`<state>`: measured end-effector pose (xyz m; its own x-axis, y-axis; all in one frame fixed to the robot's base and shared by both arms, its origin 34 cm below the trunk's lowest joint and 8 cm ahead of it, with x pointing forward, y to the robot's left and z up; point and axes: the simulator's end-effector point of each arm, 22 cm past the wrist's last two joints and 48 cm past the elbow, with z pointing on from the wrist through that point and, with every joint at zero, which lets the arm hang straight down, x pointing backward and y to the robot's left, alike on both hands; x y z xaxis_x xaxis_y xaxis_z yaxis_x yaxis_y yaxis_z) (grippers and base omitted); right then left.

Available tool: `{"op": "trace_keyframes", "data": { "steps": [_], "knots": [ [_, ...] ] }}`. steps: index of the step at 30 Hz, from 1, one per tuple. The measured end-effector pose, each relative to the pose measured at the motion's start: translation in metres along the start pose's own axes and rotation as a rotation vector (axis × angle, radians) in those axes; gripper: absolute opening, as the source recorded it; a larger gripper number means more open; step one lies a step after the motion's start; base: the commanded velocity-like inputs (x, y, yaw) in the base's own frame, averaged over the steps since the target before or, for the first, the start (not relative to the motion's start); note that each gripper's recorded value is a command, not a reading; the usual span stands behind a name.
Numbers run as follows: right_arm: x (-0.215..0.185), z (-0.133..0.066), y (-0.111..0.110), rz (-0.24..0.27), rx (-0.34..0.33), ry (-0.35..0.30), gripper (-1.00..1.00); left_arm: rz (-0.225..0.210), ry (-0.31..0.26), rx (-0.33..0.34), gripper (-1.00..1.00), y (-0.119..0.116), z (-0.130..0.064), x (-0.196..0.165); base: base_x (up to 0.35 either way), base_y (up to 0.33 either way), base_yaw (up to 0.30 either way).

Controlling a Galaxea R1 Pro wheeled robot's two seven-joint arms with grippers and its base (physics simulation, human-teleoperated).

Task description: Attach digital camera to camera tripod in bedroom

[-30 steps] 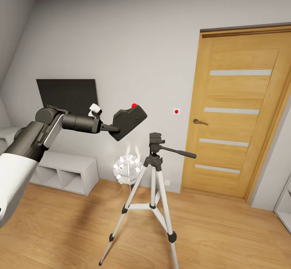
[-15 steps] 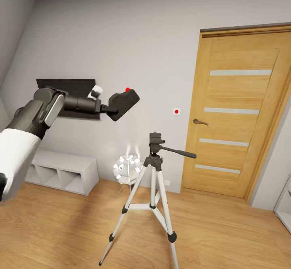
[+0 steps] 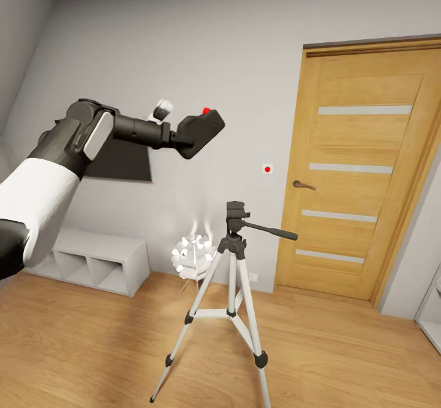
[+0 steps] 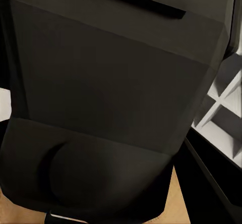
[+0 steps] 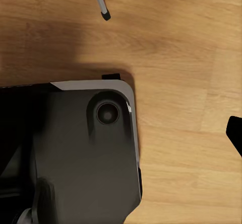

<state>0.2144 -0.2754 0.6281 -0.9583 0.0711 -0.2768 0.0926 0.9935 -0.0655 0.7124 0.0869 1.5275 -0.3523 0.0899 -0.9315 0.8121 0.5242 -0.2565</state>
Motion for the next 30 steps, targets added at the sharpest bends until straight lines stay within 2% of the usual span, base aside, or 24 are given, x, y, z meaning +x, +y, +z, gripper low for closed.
{"op": "trace_keyframes", "data": {
  "steps": [5, 8, 13, 14, 15, 17, 18, 20, 21, 24, 25, 27, 30],
  "knots": [
    [0.000, 0.000, 0.000, -0.001, -0.001, 0.000, 1.00, 0.034, 0.018, 0.039, -1.00, -0.029, 0.024, -0.005, 0.000, 0.000, 0.000],
    [0.000, 0.000, 0.000, -0.001, -0.001, -0.001, 1.00, 0.039, 0.030, 0.040, -1.00, -0.032, 0.030, -0.001, 0.000, 0.000, 0.000],
    [0.000, 0.000, 0.000, -0.001, -0.001, 0.000, 1.00, 0.061, 0.092, 0.020, -1.00, -0.030, 0.043, 0.017, 0.000, 0.000, 0.000],
    [0.000, 0.000, 0.000, -0.001, -0.001, -0.001, 1.00, 0.099, 0.191, -0.014, -1.00, -0.028, 0.059, 0.045, 0.000, 0.000, 0.000],
    [0.000, 0.000, 0.000, -0.001, -0.001, 0.001, 1.00, 0.127, 0.244, -0.051, -1.00, -0.018, 0.065, 0.060, 0.000, 0.000, 0.000],
    [0.000, 0.000, 0.000, -0.001, -0.001, -0.001, 1.00, 0.148, 0.302, -0.069, -1.00, -0.016, 0.070, 0.077, 0.000, 0.000, 0.000],
    [0.000, 0.000, 0.000, -0.001, -0.001, 0.000, 1.00, 0.170, 0.359, -0.091, -1.00, -0.011, 0.075, 0.093, 0.000, 0.000, 0.000],
    [0.000, 0.000, 0.000, -0.001, -0.001, 0.000, 1.00, 0.189, 0.408, -0.106, -1.00, -0.008, 0.078, 0.108, 0.000, 0.000, 0.000],
    [0.000, 0.000, 0.000, -0.001, -0.001, 0.000, 1.00, 0.217, 0.469, -0.067, -1.00, -0.019, 0.082, 0.126, 0.000, 0.000, 0.000],
    [0.000, 0.000, 0.000, -0.001, -0.001, -0.001, 1.00, 0.258, 0.495, 0.023, -1.00, -0.044, 0.076, 0.133, 0.000, 0.000, 0.000],
    [0.000, 0.000, 0.000, -0.001, -0.001, 0.000, 1.00, 0.300, 0.498, 0.124, -1.00, -0.072, 0.058, 0.133, 0.000, 0.000, 0.000],
    [0.000, 0.000, 0.000, -0.001, -0.001, 0.000, 1.00, 0.326, 0.501, 0.139, -1.00, -0.076, 0.049, 0.133, 0.000, 0.000, 0.000],
    [0.000, 0.000, 0.000, -0.001, -0.001, 0.000, 1.00, 0.338, 0.504, 0.152, -1.00, -0.080, 0.045, 0.134, 0.000, 0.000, 0.000]
  ]
}}
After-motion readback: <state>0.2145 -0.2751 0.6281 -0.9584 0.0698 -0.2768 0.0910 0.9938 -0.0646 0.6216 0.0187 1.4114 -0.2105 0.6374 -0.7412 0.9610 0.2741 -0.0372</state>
